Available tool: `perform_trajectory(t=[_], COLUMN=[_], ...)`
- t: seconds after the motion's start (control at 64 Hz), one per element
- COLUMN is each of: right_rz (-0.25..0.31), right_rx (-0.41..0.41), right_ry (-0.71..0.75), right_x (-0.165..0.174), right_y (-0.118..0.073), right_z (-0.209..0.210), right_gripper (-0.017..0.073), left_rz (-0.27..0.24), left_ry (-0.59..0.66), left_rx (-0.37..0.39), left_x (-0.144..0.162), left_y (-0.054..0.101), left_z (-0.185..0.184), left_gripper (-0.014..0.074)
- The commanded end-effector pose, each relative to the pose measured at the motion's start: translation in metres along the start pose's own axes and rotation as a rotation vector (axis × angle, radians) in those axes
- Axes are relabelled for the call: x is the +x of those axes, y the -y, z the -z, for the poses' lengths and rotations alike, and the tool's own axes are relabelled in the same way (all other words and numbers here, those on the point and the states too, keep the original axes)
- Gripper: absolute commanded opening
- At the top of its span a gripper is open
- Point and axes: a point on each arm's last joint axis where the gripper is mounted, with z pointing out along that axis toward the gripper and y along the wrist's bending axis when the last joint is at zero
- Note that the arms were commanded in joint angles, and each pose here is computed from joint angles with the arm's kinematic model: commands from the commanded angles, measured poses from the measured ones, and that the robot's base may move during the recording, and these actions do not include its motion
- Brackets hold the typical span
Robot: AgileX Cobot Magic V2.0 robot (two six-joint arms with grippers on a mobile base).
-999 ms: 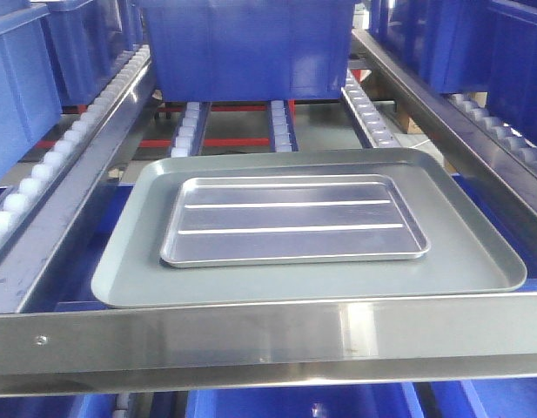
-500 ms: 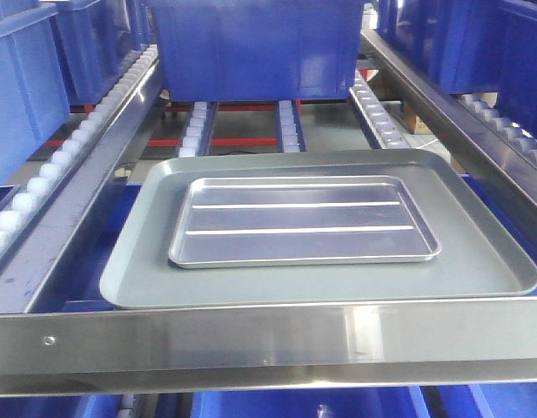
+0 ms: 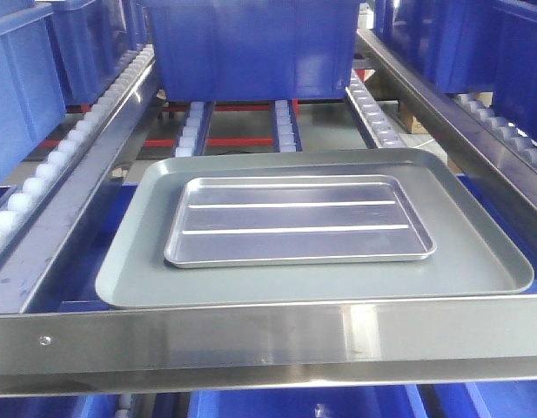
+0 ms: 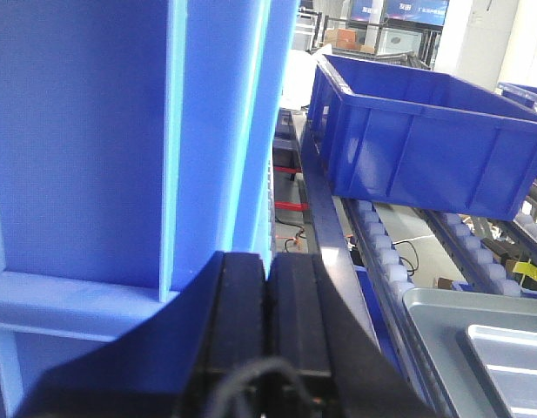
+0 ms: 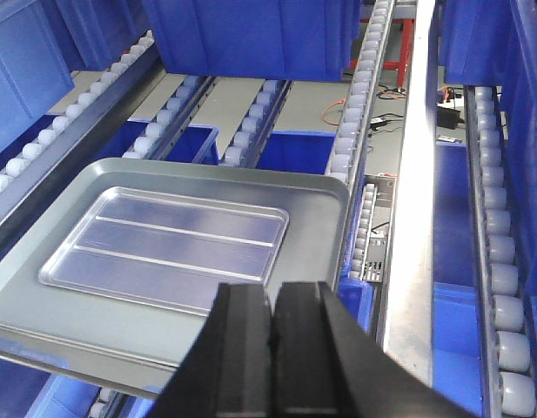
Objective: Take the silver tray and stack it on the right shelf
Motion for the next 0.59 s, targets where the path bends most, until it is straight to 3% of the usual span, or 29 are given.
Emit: perform_trajectory(t=[0.0, 0.328, 0.484, 0.578], right_rz=[0.017, 0.018, -0.025, 0.003], right_rx=[-0.015, -0.021, -0.049, -0.066], right_ry=[0.101, 0.124, 0.139, 0.130], right_x=[-0.016, -0.017, -0.012, -0.006], right_y=[-0.002, -0.002, -0.004, -0.006], right_z=[0.002, 0.001, -0.002, -0.005], right_gripper=[0.0056, 0.0056, 0.0056, 0.0056], left_rz=[0.005, 0.005, 0.005, 0.005], left_ry=[0.086, 0.086, 0.086, 0.086], left_rx=[0.006, 0.006, 0.006, 0.006], left_x=[-0.003, -0.003, -0.003, -0.003], left_y=[0.000, 0.000, 0.000, 0.000], left_z=[0.002, 0.002, 0.002, 0.002], left_gripper=[-0.0101, -0.0101, -0.0101, -0.0101])
